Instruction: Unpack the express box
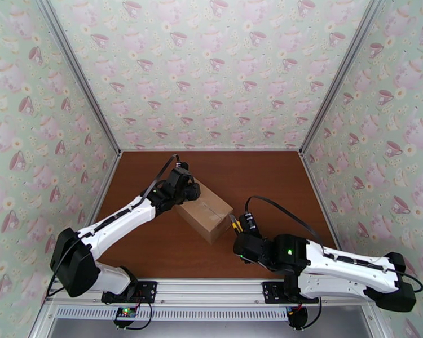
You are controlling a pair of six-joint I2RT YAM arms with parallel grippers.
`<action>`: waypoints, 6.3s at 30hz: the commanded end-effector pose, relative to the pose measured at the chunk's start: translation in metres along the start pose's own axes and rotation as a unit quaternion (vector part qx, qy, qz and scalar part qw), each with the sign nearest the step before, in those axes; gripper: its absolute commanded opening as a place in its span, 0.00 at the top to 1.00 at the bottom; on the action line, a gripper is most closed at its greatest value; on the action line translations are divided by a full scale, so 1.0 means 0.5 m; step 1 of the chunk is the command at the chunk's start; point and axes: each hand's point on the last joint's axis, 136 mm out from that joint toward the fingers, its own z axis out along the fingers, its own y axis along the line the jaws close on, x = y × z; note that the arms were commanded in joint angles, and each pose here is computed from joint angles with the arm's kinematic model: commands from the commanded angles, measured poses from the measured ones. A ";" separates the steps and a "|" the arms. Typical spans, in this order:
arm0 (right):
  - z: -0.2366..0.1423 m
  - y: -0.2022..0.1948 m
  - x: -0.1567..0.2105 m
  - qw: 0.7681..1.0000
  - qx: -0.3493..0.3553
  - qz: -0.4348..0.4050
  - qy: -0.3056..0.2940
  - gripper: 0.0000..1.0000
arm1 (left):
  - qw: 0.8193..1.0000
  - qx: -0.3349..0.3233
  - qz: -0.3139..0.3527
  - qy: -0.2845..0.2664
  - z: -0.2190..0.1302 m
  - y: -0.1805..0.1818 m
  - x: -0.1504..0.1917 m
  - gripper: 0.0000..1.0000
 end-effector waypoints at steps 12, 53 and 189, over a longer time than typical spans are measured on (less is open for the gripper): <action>-0.012 0.013 -0.024 1.000 -0.002 0.001 -0.018 1.00 | 1.000 0.005 0.003 -0.002 -0.018 -0.008 -0.010 0.61; -0.010 0.016 -0.023 1.000 0.017 -0.016 -0.015 1.00 | 1.000 0.006 0.003 -0.003 -0.019 -0.009 -0.009 0.61; 0.013 0.098 -0.044 0.996 0.020 -0.087 -0.002 1.00 | 0.996 0.027 -0.060 0.060 -0.071 -0.054 0.243 0.67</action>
